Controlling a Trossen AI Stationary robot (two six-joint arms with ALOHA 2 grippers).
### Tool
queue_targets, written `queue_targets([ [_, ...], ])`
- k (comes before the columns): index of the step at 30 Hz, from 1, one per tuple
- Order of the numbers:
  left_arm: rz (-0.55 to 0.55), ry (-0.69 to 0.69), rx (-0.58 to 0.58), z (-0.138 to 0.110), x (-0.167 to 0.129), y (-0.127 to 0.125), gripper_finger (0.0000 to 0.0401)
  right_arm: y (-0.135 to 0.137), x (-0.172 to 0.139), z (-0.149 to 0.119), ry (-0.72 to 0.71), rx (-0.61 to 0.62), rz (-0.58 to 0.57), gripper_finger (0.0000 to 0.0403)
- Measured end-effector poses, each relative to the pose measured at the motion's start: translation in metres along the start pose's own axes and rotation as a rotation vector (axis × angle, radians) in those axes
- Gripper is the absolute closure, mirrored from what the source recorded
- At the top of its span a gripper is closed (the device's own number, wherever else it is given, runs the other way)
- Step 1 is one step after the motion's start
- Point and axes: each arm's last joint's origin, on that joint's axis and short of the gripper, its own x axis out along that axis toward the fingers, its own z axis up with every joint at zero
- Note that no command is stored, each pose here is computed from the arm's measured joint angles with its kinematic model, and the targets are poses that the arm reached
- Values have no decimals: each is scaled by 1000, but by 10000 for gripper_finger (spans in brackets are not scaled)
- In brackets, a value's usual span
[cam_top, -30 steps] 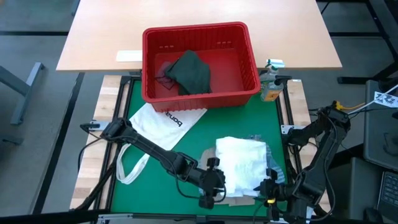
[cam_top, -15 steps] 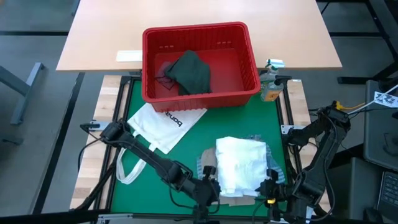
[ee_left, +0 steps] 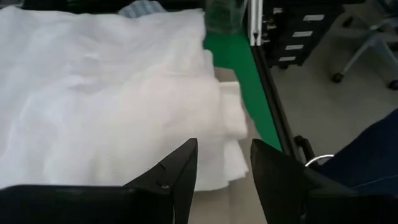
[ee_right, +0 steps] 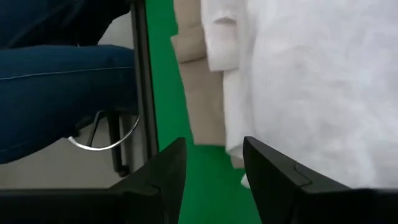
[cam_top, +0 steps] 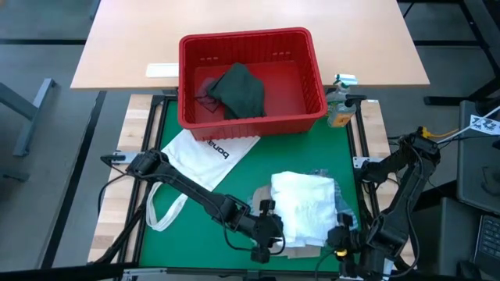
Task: Fold Laundry from Bin
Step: Fold the white polo shirt
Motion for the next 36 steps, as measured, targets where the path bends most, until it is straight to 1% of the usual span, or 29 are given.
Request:
queue_targets([
  [4, 51, -13, -2, 0, 2, 3, 256, 1, 0, 0, 18, 1, 11, 243],
  [10, 64, -1, 3, -6, 12, 2, 257, 0, 2, -1, 25, -9, -13, 243],
  [13, 87, 8, 13, -11, 19, 1, 257, 0, 11, -4, 30, -26, -56, 243],
  [19, 92, 61, 24, -23, 33, 1, 257, 1, 37, -14, 77, -72, -171, 243],
  [22, 93, 77, 30, -27, 38, 0, 258, 3, 44, -16, 85, -78, -186, 243],
  [26, 54, 136, 35, -37, 47, 0, 273, 3, 44, -17, 128, -74, -169, 243],
  [29, 27, 167, 15, -41, 53, 3, 286, 1, 44, -18, 137, -82, -193, 243],
  [32, 3, 219, -40, -44, 53, 5, 299, 0, 44, -18, 140, -84, -201, 243],
  [36, -3, 227, -23, -43, 49, 6, 318, 2, 43, -20, 209, -72, -167, 243],
])
